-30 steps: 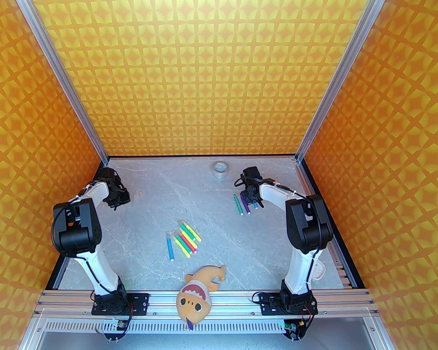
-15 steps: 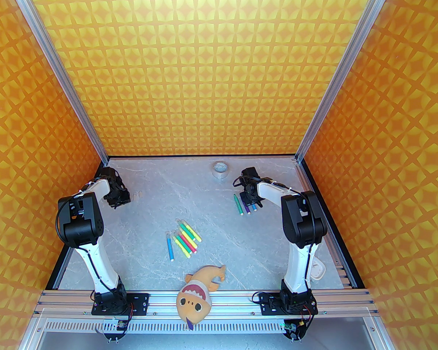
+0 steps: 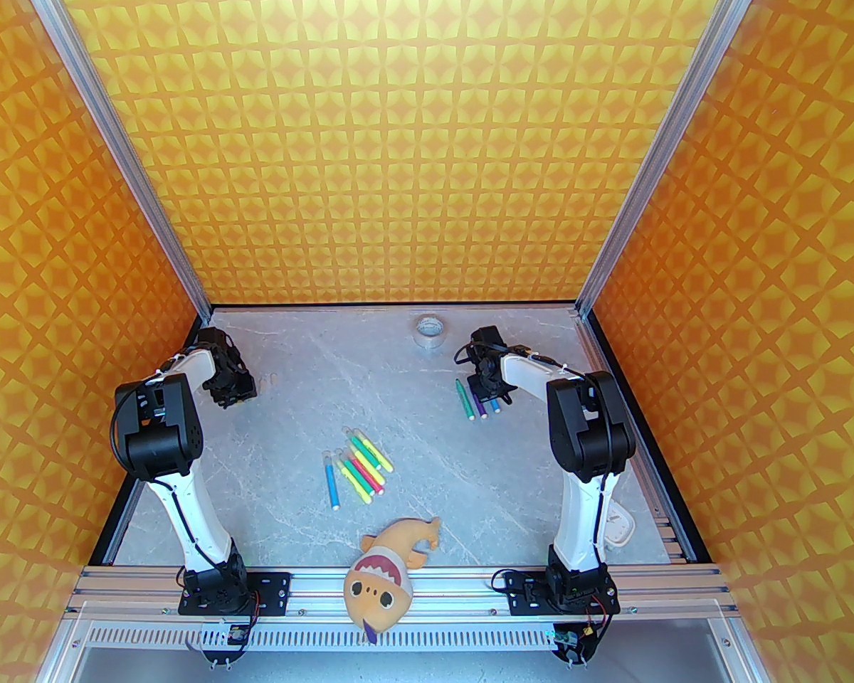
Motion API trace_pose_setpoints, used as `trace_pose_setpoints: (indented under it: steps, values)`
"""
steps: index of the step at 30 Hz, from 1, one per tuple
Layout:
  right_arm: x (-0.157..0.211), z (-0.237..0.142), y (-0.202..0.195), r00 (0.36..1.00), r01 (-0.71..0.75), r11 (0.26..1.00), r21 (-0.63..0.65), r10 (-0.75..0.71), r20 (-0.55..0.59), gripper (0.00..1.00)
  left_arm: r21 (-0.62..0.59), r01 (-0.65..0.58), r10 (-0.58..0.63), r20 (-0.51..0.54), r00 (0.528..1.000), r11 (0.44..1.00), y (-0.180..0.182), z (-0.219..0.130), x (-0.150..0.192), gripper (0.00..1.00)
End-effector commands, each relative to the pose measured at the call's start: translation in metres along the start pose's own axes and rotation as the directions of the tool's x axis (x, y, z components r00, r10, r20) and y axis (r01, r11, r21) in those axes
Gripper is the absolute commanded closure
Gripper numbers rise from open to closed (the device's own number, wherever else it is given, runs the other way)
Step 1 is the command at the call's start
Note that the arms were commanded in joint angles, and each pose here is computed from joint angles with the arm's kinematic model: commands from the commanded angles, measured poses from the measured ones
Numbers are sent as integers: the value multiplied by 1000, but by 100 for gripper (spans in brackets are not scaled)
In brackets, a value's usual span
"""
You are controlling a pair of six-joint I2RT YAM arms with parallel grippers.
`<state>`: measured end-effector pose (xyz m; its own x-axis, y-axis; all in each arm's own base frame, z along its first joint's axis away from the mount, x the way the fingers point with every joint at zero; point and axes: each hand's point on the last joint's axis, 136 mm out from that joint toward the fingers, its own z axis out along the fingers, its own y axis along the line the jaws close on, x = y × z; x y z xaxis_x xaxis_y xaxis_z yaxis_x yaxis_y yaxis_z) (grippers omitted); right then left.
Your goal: Open the pen caps
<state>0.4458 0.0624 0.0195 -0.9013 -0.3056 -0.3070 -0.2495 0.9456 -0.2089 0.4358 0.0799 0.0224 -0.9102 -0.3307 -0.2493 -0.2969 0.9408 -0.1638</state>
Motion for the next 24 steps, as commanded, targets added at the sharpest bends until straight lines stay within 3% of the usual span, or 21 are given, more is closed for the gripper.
trace_pose_setpoints:
  steps: [1, 24]
  values:
    - [3, 4, 2, 1000, -7, 1000, -18, 7, -26, 80, 21, -6, 7, -16, 1000, 1000, -2, 1, -1, 79]
    - [-1, -6, 2, 1000, -24, 999, -30, 24, -4, 73, 85, 2, -4, 19, 1000, 996, -14, -11, -4, 73]
